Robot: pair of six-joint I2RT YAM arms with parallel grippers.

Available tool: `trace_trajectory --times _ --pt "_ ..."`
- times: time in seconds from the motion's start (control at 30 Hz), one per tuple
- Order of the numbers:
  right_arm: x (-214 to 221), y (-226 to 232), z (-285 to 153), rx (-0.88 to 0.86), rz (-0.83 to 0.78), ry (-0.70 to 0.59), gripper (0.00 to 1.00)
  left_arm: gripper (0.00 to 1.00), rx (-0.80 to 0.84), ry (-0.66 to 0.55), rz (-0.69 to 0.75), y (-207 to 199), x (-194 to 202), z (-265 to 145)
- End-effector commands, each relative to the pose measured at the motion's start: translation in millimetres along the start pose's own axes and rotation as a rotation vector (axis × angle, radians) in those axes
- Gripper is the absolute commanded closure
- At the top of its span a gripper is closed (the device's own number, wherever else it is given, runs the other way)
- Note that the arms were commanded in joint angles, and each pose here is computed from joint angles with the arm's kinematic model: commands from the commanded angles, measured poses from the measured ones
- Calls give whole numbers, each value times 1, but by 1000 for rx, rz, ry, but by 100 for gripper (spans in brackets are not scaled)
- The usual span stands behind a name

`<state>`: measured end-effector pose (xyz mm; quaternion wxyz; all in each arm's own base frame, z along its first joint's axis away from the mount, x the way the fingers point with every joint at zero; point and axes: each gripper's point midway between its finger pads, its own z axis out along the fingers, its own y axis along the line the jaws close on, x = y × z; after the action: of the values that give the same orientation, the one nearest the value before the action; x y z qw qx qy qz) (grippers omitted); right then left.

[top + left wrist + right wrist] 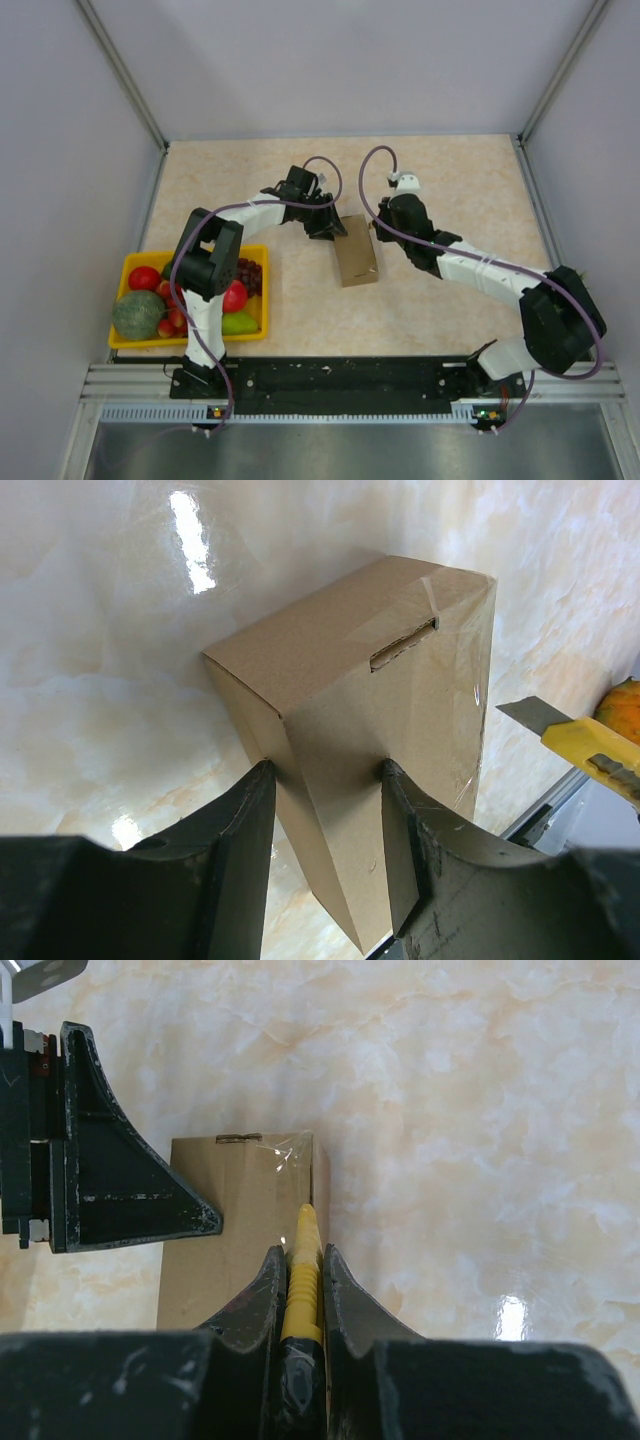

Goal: Unpack the express box

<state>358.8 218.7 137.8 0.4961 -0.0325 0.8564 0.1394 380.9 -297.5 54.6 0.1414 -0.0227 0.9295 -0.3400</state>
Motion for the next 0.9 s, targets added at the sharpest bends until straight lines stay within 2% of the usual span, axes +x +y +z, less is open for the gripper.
trace_trajectory --times 0.0,0.87 --pt "-26 5 -9 -22 37 -79 100 83 -144 27 -25 43 12 17" --pt "-9 3 2 -2 19 -19 100 83 -139 25 -28 41 9 19"
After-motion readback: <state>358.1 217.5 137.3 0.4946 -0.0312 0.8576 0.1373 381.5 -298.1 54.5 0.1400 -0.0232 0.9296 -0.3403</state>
